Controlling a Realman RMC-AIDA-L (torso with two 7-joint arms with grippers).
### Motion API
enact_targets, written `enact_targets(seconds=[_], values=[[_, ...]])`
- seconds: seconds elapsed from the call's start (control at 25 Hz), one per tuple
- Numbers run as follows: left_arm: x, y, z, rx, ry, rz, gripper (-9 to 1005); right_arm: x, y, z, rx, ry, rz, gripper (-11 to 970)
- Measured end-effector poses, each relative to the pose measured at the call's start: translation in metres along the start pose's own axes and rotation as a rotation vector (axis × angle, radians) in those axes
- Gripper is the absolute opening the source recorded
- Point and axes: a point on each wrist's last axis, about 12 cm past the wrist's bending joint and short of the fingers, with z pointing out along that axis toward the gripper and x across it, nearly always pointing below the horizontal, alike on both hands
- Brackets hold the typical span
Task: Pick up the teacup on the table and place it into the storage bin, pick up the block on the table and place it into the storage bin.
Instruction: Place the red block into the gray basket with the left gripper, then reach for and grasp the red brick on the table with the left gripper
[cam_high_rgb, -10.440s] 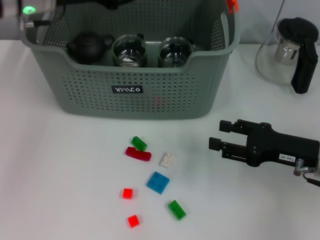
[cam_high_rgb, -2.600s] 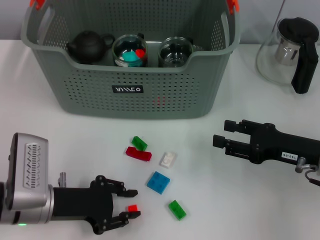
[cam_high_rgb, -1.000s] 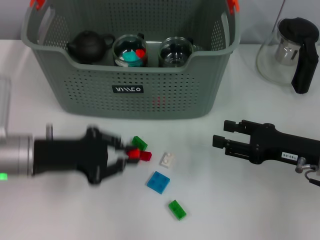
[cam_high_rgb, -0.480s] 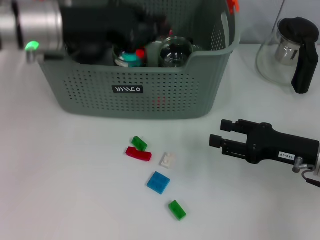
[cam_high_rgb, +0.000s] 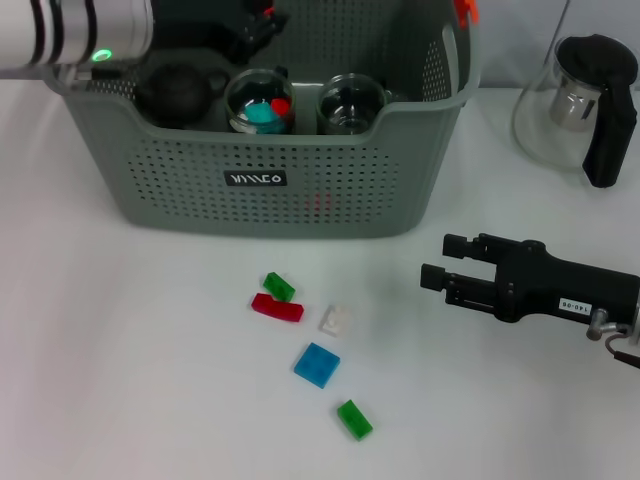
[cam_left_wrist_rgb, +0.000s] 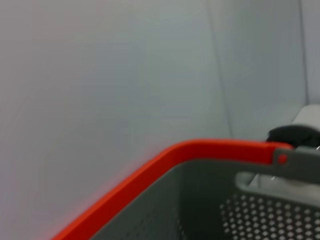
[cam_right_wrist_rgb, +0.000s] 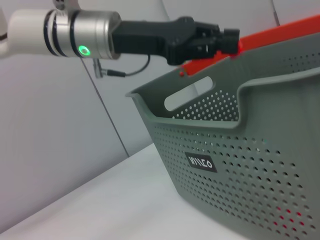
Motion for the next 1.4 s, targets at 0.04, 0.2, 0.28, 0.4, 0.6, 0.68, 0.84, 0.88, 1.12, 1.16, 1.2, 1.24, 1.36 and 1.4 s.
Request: enact_targets(seconds=[0.04, 0.2, 0.28, 0.4, 0.6, 0.68, 0.84, 0.88, 1.12, 1.16, 1.2, 1.24, 1.36, 1.4], values=[[0.002, -0.001, 0.002, -0.012, 0.006, -0.003, 183, 0.0, 0.0, 0.0, 0.0, 0.0, 0.0, 714], [0.009, -0.002, 0.008, -0.076, 0.018, -0.024, 187, -0.001, 0.0, 0.0, -0.002, -0.001, -0.001, 714], [0.011, -0.003, 0.011, -0.085, 0.023, -0.03, 190, -0.001, 0.0, 0.0, -0.002, -0.001, -0.001, 714], [0.011, -0.006, 0.014, -0.092, 0.01, -0.048, 194, 0.0, 0.0, 0.0, -0.002, -0.001, 0.0, 715], [0.011, -0.006, 0.001, -0.106, -0.028, -0.076, 284, 0.002, 0.001, -0.001, -0.001, -0.001, 0.006, 715], [0.015, -0.009, -0.012, -0.084, -0.067, -0.116, 343, 0.003, 0.001, -0.002, 0.001, -0.001, 0.009, 715], [0.036, -0.029, -0.046, 0.069, -0.217, -0.169, 526, 0.005, 0.002, -0.003, 0.004, -0.001, 0.014, 714], [0.048, -0.037, -0.055, 0.116, -0.239, -0.158, 577, 0.005, 0.002, -0.003, 0.004, -0.001, 0.014, 714], [0.112, -0.083, -0.071, 0.271, -0.221, -0.103, 736, 0.003, 0.001, -0.003, 0.008, -0.009, 0.012, 714], [0.127, -0.095, -0.071, 0.284, -0.199, -0.103, 736, 0.002, 0.001, -0.003, 0.007, -0.01, 0.012, 715], [0.132, -0.1, -0.071, 0.287, -0.189, -0.103, 735, 0.002, 0.001, -0.003, 0.007, -0.012, 0.013, 715], [0.14, -0.105, -0.07, 0.285, -0.171, -0.102, 735, 0.002, 0.001, -0.002, 0.006, -0.013, 0.014, 715], [0.157, -0.115, -0.064, 0.266, -0.117, -0.115, 734, 0.002, 0.001, -0.002, 0.006, -0.015, 0.014, 715], [0.162, -0.117, -0.062, 0.252, -0.095, -0.128, 734, 0.002, 0.001, -0.002, 0.006, -0.015, 0.014, 715]])
